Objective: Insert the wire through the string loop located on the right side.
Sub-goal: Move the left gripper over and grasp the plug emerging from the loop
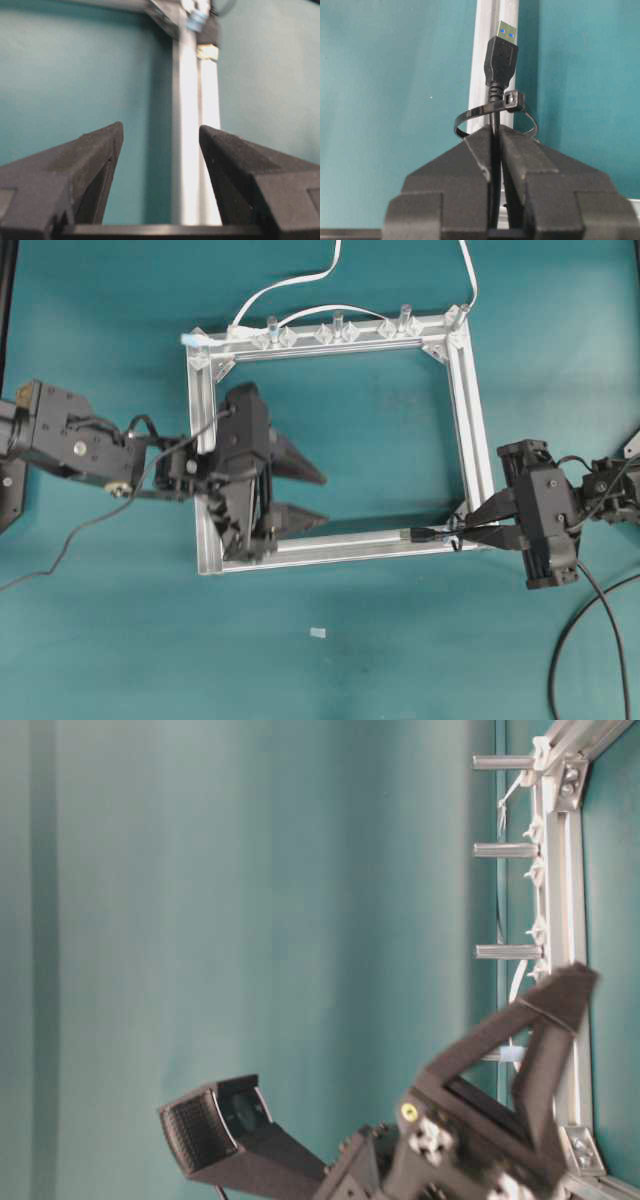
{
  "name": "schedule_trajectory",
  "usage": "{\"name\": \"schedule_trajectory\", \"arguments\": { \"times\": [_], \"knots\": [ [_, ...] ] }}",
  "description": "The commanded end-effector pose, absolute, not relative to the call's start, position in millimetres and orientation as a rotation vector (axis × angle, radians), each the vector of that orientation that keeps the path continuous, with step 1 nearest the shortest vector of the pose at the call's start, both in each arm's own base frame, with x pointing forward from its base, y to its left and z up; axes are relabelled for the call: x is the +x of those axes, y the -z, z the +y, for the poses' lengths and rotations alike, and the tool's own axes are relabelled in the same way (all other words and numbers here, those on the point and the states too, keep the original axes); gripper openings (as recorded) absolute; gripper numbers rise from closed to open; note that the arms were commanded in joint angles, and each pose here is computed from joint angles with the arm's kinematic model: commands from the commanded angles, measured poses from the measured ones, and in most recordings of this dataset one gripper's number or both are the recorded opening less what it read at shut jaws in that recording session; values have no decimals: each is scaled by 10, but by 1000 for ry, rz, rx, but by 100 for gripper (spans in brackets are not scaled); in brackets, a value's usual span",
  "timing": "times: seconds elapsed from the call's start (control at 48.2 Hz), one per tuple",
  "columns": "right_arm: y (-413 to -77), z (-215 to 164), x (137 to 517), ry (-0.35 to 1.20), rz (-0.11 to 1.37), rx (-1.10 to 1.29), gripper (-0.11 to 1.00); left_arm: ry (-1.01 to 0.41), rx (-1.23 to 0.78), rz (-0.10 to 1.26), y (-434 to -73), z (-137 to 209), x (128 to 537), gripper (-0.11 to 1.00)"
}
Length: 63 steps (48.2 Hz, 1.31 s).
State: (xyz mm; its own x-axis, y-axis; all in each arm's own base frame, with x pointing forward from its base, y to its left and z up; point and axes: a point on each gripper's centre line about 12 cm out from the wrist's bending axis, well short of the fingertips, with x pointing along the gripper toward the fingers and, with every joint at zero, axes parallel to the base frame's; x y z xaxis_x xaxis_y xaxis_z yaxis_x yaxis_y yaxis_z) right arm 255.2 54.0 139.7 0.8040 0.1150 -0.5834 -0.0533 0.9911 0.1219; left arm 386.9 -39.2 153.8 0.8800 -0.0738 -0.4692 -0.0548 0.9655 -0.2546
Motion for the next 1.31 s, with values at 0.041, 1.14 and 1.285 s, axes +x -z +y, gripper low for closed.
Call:
{"name": "schedule_trajectory", "arguments": {
  "times": [0.041, 1.14, 1.285],
  "knots": [
    [-1459, 542, 2593, -90, 603, 102, 7, 40, -305, 480, -1657, -542, 3890, 65],
    [-1477, 542, 2607, -89, 591, 103, 7, 43, -204, 491, -1317, -564, 4902, 65],
    [-1480, 541, 2609, -88, 588, 103, 7, 46, -179, 480, -1304, -552, 4994, 65]
  ]
}}
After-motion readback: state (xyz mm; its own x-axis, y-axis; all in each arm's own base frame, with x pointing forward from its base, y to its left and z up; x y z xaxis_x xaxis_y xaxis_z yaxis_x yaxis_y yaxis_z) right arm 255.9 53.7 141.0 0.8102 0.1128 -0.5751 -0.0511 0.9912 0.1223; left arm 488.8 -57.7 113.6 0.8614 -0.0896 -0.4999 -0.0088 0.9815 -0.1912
